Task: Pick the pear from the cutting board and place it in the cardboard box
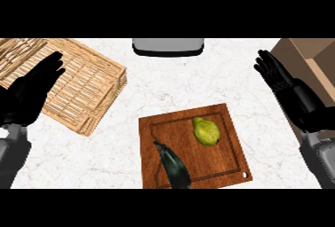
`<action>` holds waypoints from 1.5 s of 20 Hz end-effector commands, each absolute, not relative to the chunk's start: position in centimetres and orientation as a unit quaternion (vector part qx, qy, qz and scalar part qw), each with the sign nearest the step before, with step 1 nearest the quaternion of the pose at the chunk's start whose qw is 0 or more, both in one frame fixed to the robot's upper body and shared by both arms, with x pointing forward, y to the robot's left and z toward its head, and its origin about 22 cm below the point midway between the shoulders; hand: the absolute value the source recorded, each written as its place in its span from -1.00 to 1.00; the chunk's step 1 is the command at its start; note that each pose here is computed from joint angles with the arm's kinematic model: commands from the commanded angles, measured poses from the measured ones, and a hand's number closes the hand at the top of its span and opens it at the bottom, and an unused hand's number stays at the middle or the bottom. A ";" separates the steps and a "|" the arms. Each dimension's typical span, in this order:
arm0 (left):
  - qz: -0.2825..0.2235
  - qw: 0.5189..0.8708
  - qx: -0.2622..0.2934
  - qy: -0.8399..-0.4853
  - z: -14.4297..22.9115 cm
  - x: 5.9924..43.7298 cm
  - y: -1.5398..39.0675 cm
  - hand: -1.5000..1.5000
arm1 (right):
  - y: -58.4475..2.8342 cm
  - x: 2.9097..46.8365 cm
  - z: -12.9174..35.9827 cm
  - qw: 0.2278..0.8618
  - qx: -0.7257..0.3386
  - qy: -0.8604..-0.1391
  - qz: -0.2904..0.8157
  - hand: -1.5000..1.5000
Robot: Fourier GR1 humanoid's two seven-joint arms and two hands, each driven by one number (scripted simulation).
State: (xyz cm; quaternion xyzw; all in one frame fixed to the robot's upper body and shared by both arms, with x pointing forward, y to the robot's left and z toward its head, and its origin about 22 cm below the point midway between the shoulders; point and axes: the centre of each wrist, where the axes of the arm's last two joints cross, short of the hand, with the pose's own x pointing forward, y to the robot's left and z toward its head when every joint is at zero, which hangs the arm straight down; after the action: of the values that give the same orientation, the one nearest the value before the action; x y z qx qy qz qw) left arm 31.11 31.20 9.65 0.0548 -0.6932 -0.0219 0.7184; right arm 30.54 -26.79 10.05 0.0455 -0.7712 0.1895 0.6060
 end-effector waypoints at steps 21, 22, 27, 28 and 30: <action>-0.238 0.597 0.024 -0.766 7.8 30.5 24.7 0.00 | -36.9 37.5 5.9 0.598 0.204 -0.723 0.279 -1.00; -0.243 0.596 0.017 -0.765 7.2 29.4 24.5 0.00 | -36.0 37.7 6.2 0.596 0.199 -0.712 0.315 -1.00; -0.244 0.596 0.027 -0.765 7.1 29.7 25.3 0.00 | -32.9 38.8 8.2 0.563 0.201 -0.663 0.450 -1.00; -0.239 0.589 0.027 -0.771 7.4 30.3 25.3 0.00 | -32.5 39.3 9.7 0.552 0.202 -0.657 0.473 -1.00; -0.243 0.601 0.033 -0.761 7.7 30.0 26.4 0.00 | -32.3 39.6 9.4 0.553 0.204 -0.639 0.493 -1.00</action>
State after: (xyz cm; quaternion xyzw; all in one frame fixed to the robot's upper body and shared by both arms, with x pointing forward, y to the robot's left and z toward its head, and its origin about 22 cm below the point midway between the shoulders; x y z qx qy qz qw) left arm 29.93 25.42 7.33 0.0266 -0.7635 -0.2428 0.5978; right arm 38.71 -33.24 8.51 0.1416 -0.6710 0.4285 0.5883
